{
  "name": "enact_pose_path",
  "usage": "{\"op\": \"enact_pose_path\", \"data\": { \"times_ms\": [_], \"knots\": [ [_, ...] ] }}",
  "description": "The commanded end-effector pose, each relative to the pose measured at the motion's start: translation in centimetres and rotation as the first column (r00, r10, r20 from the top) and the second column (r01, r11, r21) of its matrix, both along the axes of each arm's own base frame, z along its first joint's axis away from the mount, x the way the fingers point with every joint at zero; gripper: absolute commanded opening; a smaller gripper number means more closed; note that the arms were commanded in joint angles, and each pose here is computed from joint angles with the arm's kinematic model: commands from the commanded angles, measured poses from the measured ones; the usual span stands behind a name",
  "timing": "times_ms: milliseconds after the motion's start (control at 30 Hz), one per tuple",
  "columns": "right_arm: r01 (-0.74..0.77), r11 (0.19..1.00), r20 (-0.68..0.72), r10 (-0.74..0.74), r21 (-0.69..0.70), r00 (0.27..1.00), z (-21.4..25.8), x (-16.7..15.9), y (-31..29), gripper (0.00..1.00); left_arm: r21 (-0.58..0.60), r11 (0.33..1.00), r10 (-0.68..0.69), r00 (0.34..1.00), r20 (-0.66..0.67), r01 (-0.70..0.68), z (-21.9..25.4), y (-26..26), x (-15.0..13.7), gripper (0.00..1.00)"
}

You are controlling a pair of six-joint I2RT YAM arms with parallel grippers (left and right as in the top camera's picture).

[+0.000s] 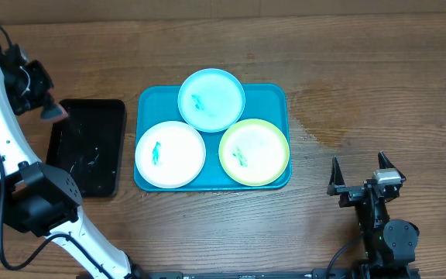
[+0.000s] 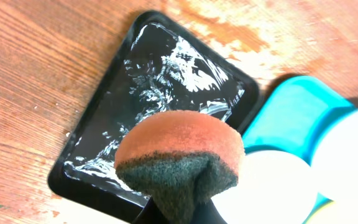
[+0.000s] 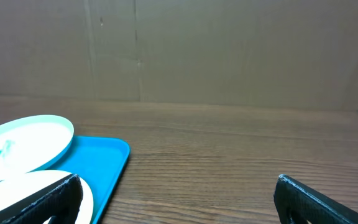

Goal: Clean dirty plates on tray and stack at the side
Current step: 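Grasp the green-and-pink sponge with the left gripper and lift it, then carry the sponge with the left gripper onto the white plate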

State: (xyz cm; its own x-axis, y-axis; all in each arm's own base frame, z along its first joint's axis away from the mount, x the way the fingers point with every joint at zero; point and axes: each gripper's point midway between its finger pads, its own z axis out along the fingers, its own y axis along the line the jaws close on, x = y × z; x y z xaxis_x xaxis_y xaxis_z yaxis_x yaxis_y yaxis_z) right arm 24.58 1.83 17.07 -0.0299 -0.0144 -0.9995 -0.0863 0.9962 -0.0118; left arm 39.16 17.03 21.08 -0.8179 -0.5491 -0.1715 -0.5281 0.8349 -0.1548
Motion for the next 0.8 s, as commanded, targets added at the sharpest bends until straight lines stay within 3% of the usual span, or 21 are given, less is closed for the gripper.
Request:
{"op": "enact_pose_path", "data": {
  "times_ms": [0, 267, 400, 600, 767],
  "knots": [
    [0.009, 1.0, 0.005, -0.009, -0.003, 1.0, -0.1, 0.0, -0.2, 1.0, -0.022, 1.0, 0.005, 1.0, 0.006, -0.005, 0.3, -0.7, 0.2, 0.05],
    [0.009, 1.0, 0.005, -0.009, -0.003, 1.0, -0.1, 0.0, -0.2, 1.0, -0.06, 0.998, -0.017, 0.98, -0.2, 0.005, -11.2, -2.3, -1.5, 0.04],
    [0.009, 1.0, 0.005, -0.009, -0.003, 1.0, -0.1, 0.0, -0.2, 1.0, -0.077, 0.997, 0.009, 0.968, -0.251, -0.029, -13.7, -2.5, -3.0, 0.04],
    [0.009, 1.0, 0.005, -0.009, -0.003, 1.0, -0.1, 0.0, -0.2, 1.0, -0.115, 0.99, 0.052, 0.976, -0.213, -0.078, -8.3, -1.9, -3.4, 0.04],
    [0.009, 1.0, 0.005, -0.009, -0.003, 1.0, -0.1, 0.0, -0.2, 1.0, -0.088, 0.995, 0.044, 0.998, -0.05, -0.048, -0.9, -2.7, -3.0, 0.04]
  ]
}}
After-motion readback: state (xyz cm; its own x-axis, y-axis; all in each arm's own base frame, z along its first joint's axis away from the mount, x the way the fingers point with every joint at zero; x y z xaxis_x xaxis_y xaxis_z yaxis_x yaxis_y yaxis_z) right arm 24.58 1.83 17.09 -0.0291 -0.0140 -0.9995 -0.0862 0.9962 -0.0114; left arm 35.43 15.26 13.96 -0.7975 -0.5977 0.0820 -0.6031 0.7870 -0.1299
